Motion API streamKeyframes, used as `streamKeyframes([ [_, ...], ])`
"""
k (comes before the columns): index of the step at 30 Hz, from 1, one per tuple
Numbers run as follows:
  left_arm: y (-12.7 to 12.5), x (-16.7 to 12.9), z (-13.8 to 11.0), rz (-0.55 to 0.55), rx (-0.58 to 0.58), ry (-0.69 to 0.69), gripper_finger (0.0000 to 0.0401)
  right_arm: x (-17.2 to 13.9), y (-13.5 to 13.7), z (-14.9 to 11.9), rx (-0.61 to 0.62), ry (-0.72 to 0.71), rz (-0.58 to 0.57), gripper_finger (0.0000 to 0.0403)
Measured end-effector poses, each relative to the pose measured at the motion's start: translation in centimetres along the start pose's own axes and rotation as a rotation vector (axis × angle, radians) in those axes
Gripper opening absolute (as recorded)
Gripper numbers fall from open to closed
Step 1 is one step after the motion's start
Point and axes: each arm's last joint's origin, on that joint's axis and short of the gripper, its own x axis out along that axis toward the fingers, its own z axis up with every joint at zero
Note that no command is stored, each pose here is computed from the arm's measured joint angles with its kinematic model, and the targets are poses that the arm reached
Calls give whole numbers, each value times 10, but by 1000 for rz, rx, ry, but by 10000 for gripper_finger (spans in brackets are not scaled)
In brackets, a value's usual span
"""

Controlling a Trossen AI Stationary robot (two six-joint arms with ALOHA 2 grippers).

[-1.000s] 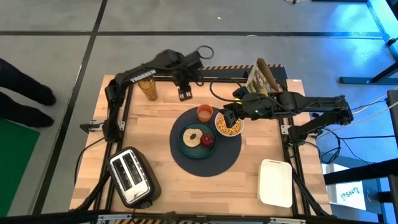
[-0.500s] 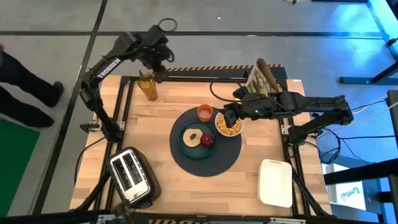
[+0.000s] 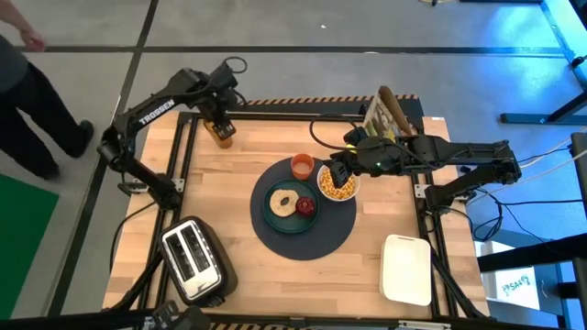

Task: Arrange a breakfast setting
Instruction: Put the yellow spoon on the black tablemat to the left of the green plate

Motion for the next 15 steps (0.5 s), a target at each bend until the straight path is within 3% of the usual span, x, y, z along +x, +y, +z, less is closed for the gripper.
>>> streamKeyframes([
  [6, -3, 32, -4, -22, 0, 19, 160, 0, 0, 0, 0, 0, 0, 150],
  [10, -2, 51, -5, 51, -57, 17, 160, 0, 1, -1, 1, 18, 18, 150],
  [15, 0, 62, -8, 63, -90, 15, 152, 0, 1, -1, 9, 38, 36, 150],
])
